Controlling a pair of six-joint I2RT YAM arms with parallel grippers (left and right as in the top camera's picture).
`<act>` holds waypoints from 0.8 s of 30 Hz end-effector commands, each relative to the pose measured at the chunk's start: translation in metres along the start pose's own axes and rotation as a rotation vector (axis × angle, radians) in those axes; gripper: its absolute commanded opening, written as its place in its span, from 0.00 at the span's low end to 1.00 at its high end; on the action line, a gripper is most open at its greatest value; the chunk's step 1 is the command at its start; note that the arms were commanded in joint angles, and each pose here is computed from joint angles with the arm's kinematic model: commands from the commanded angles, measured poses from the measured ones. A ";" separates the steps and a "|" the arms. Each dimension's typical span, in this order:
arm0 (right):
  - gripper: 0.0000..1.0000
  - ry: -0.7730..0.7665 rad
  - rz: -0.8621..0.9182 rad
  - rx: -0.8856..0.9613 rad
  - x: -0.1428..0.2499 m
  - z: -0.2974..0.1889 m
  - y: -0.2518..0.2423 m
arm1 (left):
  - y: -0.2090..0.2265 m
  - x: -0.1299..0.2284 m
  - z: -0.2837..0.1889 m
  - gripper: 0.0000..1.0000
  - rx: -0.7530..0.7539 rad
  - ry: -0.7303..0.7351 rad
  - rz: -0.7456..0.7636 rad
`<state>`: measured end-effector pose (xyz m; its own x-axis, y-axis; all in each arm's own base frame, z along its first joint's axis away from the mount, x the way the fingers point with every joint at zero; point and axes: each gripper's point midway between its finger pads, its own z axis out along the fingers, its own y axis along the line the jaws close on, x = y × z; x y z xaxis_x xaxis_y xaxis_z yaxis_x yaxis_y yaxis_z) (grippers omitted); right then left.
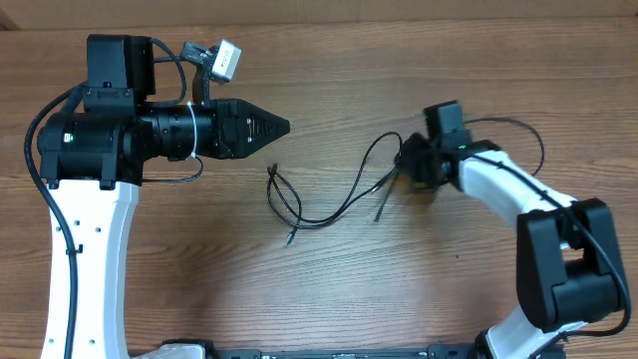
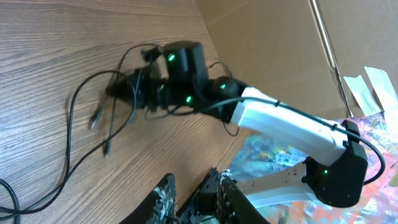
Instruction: Untangle cables
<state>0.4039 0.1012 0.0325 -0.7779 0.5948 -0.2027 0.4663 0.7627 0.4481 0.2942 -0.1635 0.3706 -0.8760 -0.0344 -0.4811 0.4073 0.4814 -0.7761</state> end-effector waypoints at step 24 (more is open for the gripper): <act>0.08 -1.133 0.169 0.399 -0.261 -0.440 -0.217 | -0.003 -0.004 -0.002 0.24 0.001 -0.013 -0.040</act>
<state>0.3541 -0.3065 0.3472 -0.0404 0.4706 -0.8814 0.7286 0.6175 0.2963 0.2954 -0.1633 0.3711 -0.8916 -0.0589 -0.4490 0.3687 0.4811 -0.7953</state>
